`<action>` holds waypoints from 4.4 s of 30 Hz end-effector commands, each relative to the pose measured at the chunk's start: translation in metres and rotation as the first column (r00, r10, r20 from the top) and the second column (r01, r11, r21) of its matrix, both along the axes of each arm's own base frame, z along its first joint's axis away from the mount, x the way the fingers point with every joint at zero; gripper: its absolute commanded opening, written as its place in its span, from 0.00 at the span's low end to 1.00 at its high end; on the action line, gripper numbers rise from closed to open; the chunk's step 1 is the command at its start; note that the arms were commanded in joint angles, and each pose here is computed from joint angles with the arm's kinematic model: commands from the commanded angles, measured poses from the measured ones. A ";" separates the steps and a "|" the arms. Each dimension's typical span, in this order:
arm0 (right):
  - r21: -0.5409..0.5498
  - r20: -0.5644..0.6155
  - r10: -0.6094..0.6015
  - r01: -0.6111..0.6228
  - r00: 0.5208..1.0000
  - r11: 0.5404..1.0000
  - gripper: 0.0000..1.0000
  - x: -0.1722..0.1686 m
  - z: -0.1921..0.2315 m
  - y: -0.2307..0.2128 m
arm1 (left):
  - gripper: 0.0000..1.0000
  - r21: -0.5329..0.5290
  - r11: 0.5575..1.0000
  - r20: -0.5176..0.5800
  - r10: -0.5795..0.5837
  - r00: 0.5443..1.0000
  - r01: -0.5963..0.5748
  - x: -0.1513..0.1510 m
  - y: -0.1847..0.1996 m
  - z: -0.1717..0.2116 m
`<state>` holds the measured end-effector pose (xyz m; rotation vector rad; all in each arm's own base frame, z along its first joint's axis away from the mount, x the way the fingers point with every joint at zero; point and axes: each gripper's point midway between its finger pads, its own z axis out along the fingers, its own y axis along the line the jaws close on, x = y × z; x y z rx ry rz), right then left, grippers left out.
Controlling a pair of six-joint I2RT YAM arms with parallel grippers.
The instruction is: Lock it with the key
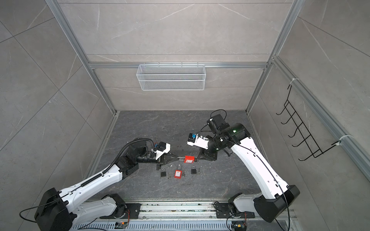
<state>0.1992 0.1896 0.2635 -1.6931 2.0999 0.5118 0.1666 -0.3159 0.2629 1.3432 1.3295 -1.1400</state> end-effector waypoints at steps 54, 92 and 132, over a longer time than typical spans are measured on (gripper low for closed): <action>0.033 0.056 0.163 -0.165 0.985 0.986 0.49 -0.013 -0.014 0.041 | 0.00 -0.106 0.993 0.039 -0.044 0.998 0.048 -0.008 -0.009 0.034; -0.130 -0.050 0.181 -0.186 0.982 0.974 0.14 -0.021 -0.009 0.033 | 0.00 0.136 0.989 0.020 -0.054 0.998 0.051 -0.017 -0.014 -0.014; -0.122 -0.179 0.066 -0.089 0.982 0.988 0.44 -0.040 -0.036 -0.003 | 0.00 -0.048 0.991 0.084 -0.121 0.989 0.126 -0.028 -0.010 0.029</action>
